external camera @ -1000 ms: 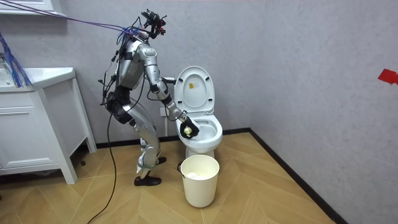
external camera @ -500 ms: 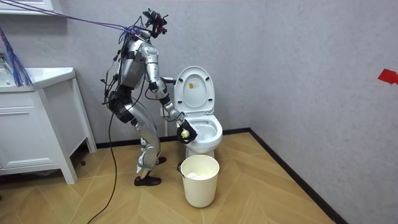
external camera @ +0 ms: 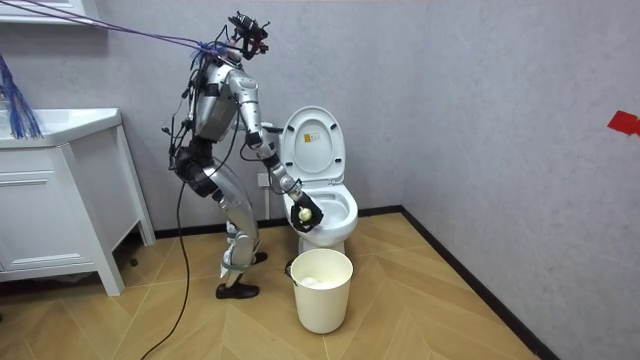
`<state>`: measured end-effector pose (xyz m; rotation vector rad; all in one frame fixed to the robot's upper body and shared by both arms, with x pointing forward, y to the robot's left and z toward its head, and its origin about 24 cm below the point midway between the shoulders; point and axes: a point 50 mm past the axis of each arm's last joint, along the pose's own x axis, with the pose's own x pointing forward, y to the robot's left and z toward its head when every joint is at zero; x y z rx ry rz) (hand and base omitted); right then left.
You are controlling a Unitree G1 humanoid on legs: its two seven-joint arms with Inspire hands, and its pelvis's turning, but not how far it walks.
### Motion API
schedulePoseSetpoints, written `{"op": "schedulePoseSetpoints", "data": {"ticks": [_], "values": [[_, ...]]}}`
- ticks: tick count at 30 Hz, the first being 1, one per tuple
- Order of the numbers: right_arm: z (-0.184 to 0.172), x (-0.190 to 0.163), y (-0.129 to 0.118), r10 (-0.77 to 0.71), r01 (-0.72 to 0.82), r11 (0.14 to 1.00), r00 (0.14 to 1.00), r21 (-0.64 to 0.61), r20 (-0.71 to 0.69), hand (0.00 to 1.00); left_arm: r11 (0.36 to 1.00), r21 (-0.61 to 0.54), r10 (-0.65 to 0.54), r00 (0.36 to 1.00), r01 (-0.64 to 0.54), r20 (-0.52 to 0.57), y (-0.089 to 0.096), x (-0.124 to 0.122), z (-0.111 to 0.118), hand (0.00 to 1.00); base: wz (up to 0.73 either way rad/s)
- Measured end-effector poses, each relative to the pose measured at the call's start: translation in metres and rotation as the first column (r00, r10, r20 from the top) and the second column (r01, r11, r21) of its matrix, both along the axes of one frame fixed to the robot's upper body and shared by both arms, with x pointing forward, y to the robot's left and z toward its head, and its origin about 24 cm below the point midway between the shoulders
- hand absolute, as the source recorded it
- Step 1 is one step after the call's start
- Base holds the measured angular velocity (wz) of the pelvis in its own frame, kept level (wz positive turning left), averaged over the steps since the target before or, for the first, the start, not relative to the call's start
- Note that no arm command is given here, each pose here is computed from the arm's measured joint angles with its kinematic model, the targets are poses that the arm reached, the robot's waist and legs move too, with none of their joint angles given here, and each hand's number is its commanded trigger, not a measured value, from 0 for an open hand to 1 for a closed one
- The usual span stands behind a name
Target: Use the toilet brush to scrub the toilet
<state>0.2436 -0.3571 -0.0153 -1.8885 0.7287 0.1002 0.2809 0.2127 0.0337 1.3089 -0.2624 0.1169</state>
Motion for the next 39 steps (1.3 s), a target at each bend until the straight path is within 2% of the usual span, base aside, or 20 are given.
{"op": "schedulePoseSetpoints", "data": {"ticks": [6,16,22,25,29,31,33,39], "values": [[0.016,0.02,0.005,0.067,-0.065,0.997,0.997,-0.045,0.05,1.0,1.0,-0.001,-0.002,0.999,0.002,0.037,-0.001,0.005,0.006,0.0,-0.06],[0.035,0.051,0.02,0.096,-0.09,0.994,0.988,-0.057,0.123,1.0,1.0,-0.004,0.021,0.991,-0.02,0.134,-0.001,0.014,0.021,0.0,0.01],[0.045,0.076,0.044,0.102,-0.105,0.995,0.976,0.001,0.191,1.0,1.0,0.01,0.023,0.988,-0.025,0.156,-0.003,0.016,0.028,0.0,-0.03],[0.041,0.075,0.044,0.033,-0.05,0.996,0.979,0.08,0.201,1.0,1.0,0.012,0.022,0.986,-0.025,0.165,-0.003,0.017,0.031,0.0,0.05],[0.031,0.072,0.046,-0.119,0.059,0.963,0.968,0.264,0.219,1.0,0.999,0.039,0.017,0.985,-0.025,0.174,-0.004,0.018,0.033,0.0,0.03],[0.027,0.07,0.048,-0.208,0.115,0.923,0.952,0.367,0.226,1.0,0.999,0.039,0.017,0.984,-0.024,0.176,-0.004,0.018,0.034,0.0,0.03],[0.022,0.069,0.051,-0.323,0.177,0.846,0.921,0.502,0.219,1.0,0.999,0.041,0.027,0.983,-0.035,0.184,-0.004,0.02,0.036,0.0,0.0],[0.017,0.068,0.054,-0.502,0.236,0.674,0.841,0.7,0.199,1.0,0.995,0.085,0.041,0.979,-0.059,0.2,-0.004,0.024,0.041,0.0,0.0]]}}
